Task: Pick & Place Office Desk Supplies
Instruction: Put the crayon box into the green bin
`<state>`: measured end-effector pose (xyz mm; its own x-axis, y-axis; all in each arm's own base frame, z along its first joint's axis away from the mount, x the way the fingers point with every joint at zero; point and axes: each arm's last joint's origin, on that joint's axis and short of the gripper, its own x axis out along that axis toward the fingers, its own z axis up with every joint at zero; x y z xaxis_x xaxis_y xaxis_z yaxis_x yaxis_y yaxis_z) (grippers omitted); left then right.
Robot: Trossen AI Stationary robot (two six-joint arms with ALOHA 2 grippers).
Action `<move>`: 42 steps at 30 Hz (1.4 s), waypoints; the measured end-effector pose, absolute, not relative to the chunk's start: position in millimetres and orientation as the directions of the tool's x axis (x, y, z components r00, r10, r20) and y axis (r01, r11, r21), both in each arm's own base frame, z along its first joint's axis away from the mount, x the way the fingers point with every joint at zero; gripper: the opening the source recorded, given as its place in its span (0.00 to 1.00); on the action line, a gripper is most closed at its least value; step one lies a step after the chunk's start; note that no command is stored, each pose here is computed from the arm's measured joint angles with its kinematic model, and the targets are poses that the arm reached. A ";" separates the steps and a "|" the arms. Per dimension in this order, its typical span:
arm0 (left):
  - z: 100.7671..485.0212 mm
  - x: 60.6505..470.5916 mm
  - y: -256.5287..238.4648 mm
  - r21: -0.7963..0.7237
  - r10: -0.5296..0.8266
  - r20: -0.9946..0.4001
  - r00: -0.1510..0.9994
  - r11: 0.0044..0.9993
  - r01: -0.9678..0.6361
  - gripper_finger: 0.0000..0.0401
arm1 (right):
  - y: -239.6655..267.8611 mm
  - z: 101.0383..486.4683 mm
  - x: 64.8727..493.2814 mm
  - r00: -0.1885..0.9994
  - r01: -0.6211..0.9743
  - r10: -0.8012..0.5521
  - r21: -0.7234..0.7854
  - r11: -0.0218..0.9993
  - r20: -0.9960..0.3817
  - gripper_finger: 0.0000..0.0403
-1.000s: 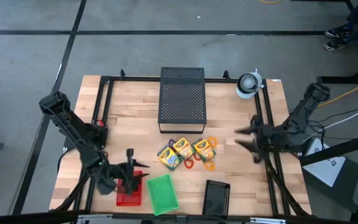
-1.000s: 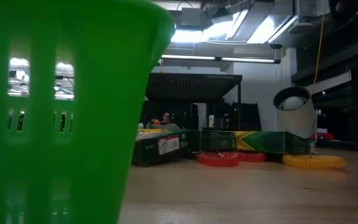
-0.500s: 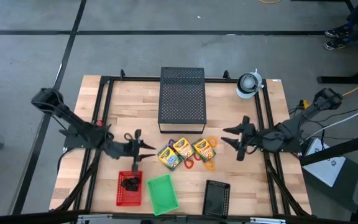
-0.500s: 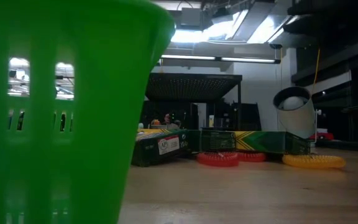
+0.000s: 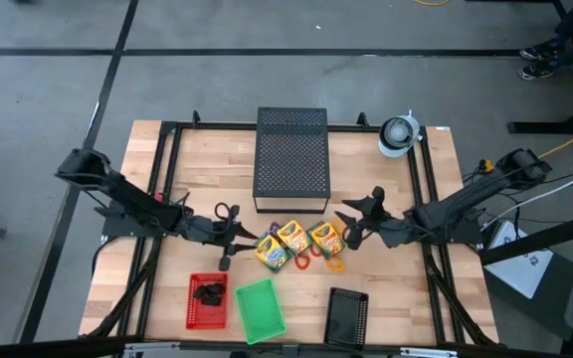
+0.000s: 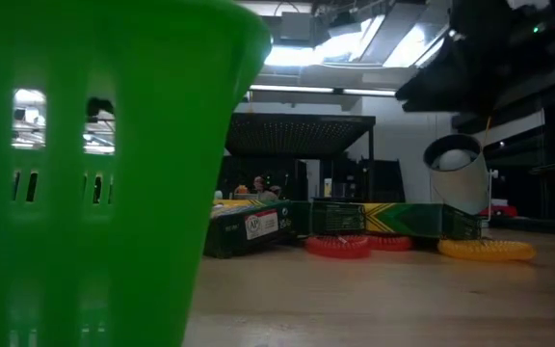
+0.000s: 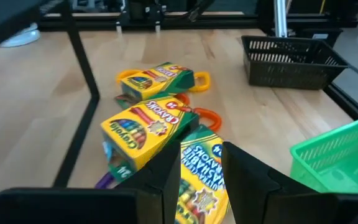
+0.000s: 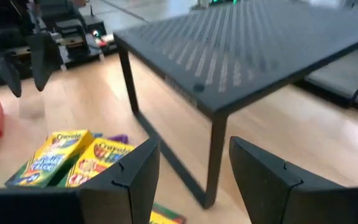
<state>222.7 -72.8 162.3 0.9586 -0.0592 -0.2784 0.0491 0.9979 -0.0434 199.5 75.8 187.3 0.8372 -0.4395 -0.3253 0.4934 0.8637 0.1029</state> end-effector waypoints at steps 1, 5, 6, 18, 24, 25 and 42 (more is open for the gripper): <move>159.5 225.2 -74.0 -0.048 -0.067 -0.271 0.960 0.997 0.056 0.27 | 75.0 185.3 200.8 0.835 0.493 -0.436 0.104 0.864 -0.336 0.49; 147.6 233.1 -77.1 -0.060 -0.073 -0.255 0.964 0.996 0.060 0.27 | 73.7 181.9 203.3 0.834 0.481 -0.420 0.100 0.871 -0.358 0.49; 145.1 234.3 -77.6 -0.062 -0.076 -0.254 0.964 0.996 0.062 0.27 | 73.8 182.1 203.6 0.838 0.472 -0.409 0.104 0.875 -0.361 0.49; 135.3 232.5 -77.1 -0.103 -0.070 -0.342 0.937 0.994 0.036 0.26 | 74.4 181.7 203.7 0.844 0.453 -0.386 0.112 0.884 -0.372 0.49; 125.3 228.6 -74.2 -0.104 -0.025 -0.439 0.898 0.994 -0.023 0.23 | 74.5 181.7 203.7 0.844 0.453 -0.385 0.113 0.884 -0.372 0.49; 126.3 229.1 -74.4 -0.106 -0.028 -0.429 0.903 0.994 -0.020 0.23 | 74.5 181.7 203.7 0.844 0.453 -0.385 0.113 0.884 -0.372 0.49; 130.3 234.3 -76.7 -0.076 -0.070 -0.432 0.899 0.996 0.041 0.01 | 74.5 182.0 203.8 0.845 0.454 -0.386 0.117 0.883 -0.370 0.49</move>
